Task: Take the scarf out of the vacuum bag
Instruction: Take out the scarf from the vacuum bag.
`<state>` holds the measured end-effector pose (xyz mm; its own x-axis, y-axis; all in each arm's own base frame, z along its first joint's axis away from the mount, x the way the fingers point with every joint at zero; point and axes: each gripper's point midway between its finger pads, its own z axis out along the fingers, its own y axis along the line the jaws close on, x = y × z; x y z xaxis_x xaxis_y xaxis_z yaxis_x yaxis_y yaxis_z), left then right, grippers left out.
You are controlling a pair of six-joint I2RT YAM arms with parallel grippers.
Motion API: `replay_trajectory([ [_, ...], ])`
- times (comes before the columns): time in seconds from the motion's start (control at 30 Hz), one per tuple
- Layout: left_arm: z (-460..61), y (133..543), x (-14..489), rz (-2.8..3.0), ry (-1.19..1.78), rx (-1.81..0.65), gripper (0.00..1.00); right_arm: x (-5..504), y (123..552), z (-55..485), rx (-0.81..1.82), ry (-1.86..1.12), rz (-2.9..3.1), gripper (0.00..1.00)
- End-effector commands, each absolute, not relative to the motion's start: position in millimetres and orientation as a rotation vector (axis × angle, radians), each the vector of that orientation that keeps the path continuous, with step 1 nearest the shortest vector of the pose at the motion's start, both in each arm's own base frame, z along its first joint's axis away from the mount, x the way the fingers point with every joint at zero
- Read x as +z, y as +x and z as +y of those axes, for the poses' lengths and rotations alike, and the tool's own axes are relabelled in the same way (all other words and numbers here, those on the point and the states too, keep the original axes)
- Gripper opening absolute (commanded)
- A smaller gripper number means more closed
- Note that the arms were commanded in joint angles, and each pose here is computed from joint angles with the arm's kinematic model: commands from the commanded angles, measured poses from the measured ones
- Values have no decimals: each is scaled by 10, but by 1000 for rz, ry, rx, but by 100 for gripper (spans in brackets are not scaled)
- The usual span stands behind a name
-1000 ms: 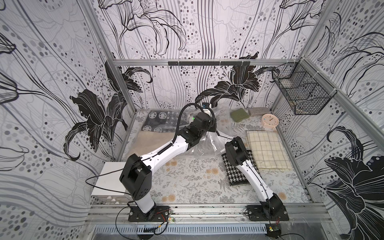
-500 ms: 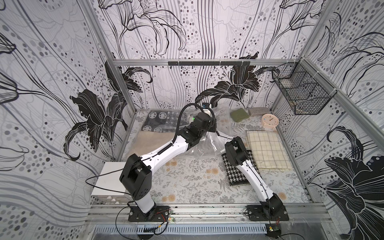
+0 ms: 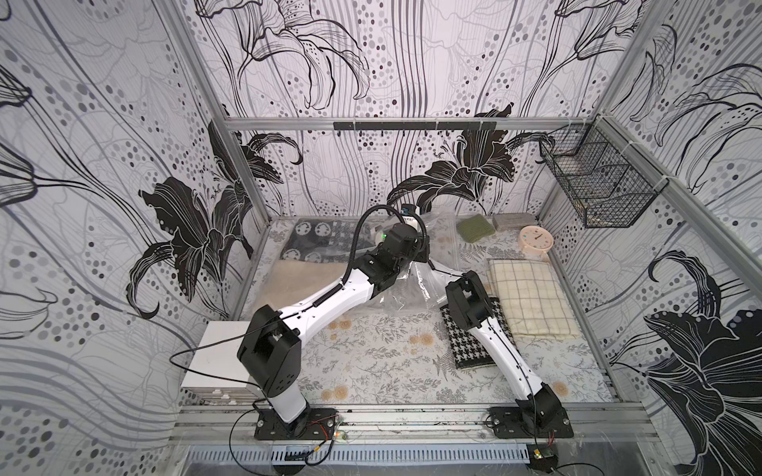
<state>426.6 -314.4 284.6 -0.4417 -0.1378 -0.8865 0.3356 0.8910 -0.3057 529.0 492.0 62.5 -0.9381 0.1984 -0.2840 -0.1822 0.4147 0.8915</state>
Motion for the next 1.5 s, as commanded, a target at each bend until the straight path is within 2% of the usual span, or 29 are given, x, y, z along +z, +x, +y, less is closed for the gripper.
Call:
replay_trajectory([
  [0.0,-3267,4274,3068,1884,150,-589,0,664,5116,5081,1561,-45,2337,49],
  [0.17,-3263,4269,3071,1882,149,-590,0,588,5119,5072,1547,-48,2347,36],
  [0.33,-3257,4275,3046,1886,148,-585,0,549,5095,5063,1544,-59,2351,16],
  [0.53,-3260,4297,3010,1891,150,-572,0,569,5061,5016,1515,-81,2347,0],
  [1.47,-3268,4331,2923,1909,153,-545,0,735,4957,4580,1466,-82,2361,0],
])
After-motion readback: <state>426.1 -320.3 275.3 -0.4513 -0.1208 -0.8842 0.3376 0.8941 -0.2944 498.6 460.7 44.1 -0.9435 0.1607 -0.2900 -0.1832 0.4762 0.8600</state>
